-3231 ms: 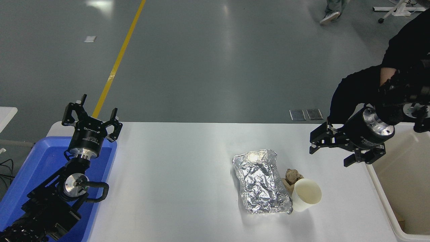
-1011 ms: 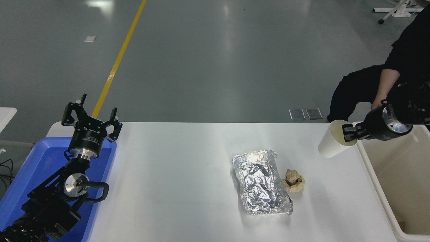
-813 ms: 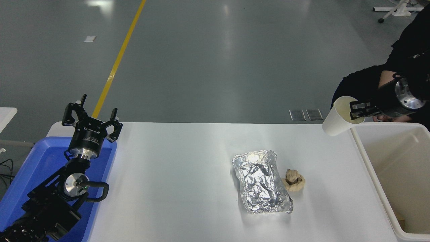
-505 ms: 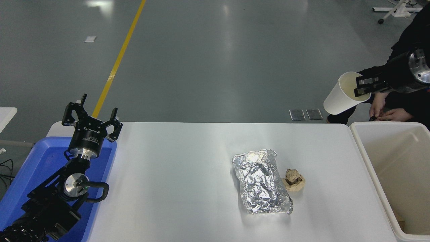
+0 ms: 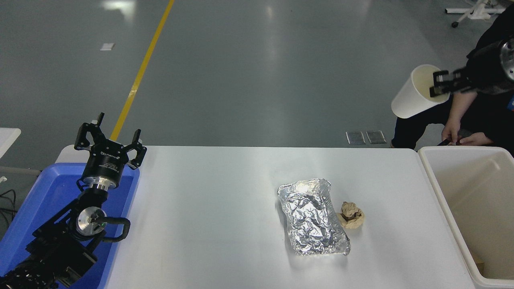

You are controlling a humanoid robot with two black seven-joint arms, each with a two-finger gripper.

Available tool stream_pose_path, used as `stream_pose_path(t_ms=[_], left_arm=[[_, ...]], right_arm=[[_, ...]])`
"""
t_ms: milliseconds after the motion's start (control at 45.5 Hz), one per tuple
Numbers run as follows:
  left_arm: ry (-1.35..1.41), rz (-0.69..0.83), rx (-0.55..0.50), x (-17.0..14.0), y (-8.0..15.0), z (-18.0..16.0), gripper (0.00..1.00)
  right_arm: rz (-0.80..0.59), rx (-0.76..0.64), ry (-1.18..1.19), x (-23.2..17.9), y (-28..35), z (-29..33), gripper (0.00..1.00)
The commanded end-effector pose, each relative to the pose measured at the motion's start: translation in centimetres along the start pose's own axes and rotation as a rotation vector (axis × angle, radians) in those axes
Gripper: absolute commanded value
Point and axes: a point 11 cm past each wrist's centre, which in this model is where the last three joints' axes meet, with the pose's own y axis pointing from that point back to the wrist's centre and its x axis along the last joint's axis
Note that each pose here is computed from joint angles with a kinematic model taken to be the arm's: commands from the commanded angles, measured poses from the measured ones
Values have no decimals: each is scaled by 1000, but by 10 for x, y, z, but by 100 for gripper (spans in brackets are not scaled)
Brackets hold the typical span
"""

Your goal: Pick up paper cup place in dustbin

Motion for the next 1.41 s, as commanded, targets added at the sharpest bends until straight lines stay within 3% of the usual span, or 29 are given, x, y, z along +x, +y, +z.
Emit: stream_pose_path(t_ms=[0, 154, 330, 549, 813, 923, 1121, 1385], left_arm=[[0, 0, 1, 0, 0, 0, 98], [0, 0, -1, 0, 0, 0, 98], [0, 0, -1, 0, 0, 0, 98], [0, 0, -1, 0, 0, 0, 98], [0, 0, -1, 0, 0, 0, 98], [0, 0, -1, 0, 0, 0, 98], [-1, 1, -1, 0, 0, 0, 98], [0, 0, -1, 0, 0, 0, 98]], right_arm=[[168, -56, -114, 7, -14, 73, 0], [248, -73, -235, -9, -30, 104, 0], [343, -241, -426, -27, -21, 161, 0], [421, -392, -568, -80, -38, 202, 0], [441, -542, -822, -176, -60, 234, 0], [469, -576, -903, -202, -66, 237, 0], [394, -613, -1045, -277, -87, 230, 0], [323, -611, -1072, -328, -120, 193, 0]])
